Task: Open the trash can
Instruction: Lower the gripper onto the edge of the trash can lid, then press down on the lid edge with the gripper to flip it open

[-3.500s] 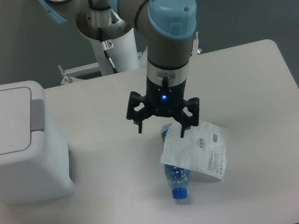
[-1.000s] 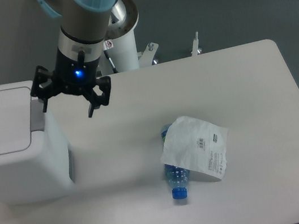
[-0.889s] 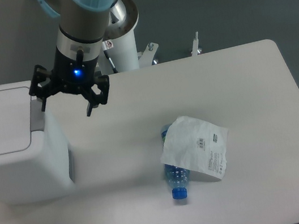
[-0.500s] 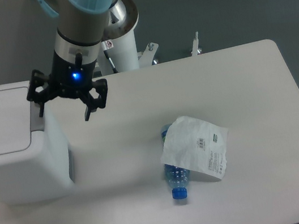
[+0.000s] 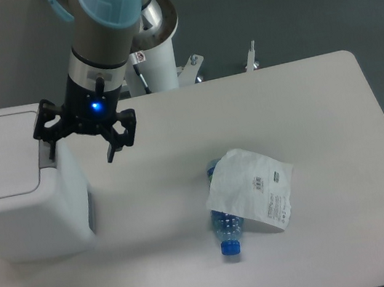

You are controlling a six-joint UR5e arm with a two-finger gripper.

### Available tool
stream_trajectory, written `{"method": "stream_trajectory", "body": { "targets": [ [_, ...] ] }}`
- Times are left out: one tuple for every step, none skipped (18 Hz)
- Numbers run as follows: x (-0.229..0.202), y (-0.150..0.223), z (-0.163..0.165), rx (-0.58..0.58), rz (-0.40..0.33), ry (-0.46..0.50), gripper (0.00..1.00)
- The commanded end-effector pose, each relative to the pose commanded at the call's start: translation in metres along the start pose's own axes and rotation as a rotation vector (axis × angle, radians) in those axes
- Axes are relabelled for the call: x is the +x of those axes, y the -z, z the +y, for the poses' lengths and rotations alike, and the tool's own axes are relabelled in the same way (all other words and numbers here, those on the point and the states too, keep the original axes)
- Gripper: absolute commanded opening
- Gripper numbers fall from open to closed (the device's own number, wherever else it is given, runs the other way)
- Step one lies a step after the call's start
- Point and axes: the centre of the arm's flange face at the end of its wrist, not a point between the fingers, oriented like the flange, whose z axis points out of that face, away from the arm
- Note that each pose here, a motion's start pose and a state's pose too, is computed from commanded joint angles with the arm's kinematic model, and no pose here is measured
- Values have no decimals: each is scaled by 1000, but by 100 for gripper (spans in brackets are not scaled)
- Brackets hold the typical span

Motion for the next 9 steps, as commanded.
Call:
{"method": "stream_trajectory", "body": {
  "targets": [
    [0,-1,0,-1,0,1,100],
    [-1,-1,0,-3,1,1,100],
    [-1,-2,0,-4,1,2,100],
    [-1,-2,0,-4,1,2,100],
    [-1,-2,0,-4,1,2,100],
    [-1,-2,0,-2,2,-2,100],
    [-1,-2,-1,-2,2,-5,100],
    [-1,-2,-2,-1,2,-5,100],
    [-2,-3,-2,-2,2,-2,100]
  ]
}}
